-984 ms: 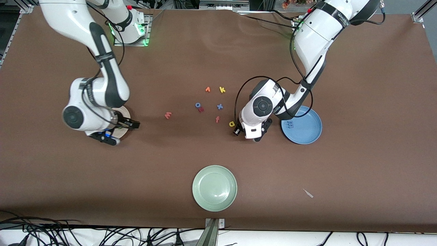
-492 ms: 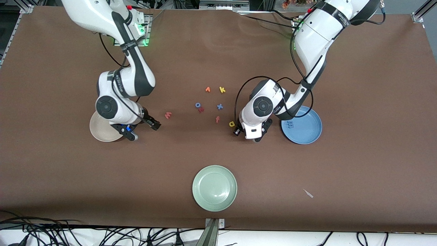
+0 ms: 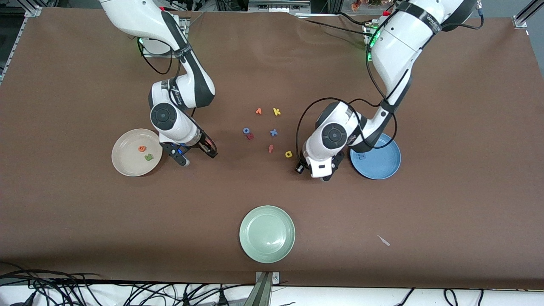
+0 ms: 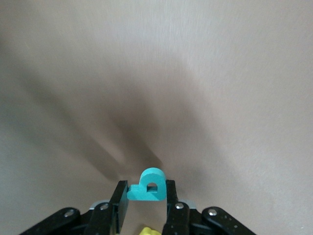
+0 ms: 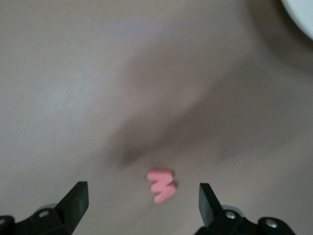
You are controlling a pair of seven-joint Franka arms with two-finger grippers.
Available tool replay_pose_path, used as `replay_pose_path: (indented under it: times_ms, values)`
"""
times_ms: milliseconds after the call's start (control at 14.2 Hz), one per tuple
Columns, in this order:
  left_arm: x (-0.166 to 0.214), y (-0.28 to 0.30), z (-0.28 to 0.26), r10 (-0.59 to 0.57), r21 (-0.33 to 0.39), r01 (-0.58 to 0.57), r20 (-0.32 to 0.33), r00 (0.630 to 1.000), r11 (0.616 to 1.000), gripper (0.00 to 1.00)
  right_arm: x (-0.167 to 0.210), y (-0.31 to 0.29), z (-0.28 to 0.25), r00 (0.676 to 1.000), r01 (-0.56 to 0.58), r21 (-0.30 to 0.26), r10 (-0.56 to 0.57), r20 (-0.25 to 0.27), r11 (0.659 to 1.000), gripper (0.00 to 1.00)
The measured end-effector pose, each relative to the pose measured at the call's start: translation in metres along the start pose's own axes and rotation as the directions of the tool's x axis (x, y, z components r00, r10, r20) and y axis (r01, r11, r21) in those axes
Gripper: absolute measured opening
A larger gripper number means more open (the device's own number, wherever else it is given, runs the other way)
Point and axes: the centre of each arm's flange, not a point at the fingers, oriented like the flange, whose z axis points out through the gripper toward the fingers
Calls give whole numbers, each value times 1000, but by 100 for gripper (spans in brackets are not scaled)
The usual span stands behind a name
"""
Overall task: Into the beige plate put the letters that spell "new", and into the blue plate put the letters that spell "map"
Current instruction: 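Grasp the pink letter with the right gripper while the left gripper places teal b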
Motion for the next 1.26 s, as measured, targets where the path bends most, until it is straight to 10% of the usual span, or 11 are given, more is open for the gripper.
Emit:
replay_pose_path:
  times_ms: [422,914,1265]
  values:
    - [71,-23,-78,273,115,-274,25,962,955,35,-1,22,19,999,-12,26,12,-33,1000,93]
    - [138,-69,-106,628,291,-639,142,765,712,35,-19,15,22,1000,-9,45,9,-8,999,88]
    - [209,-116,-98,666,269,-711,251,703,650,35,-25,14,25,1000,-1,44,1,-7,999,69]
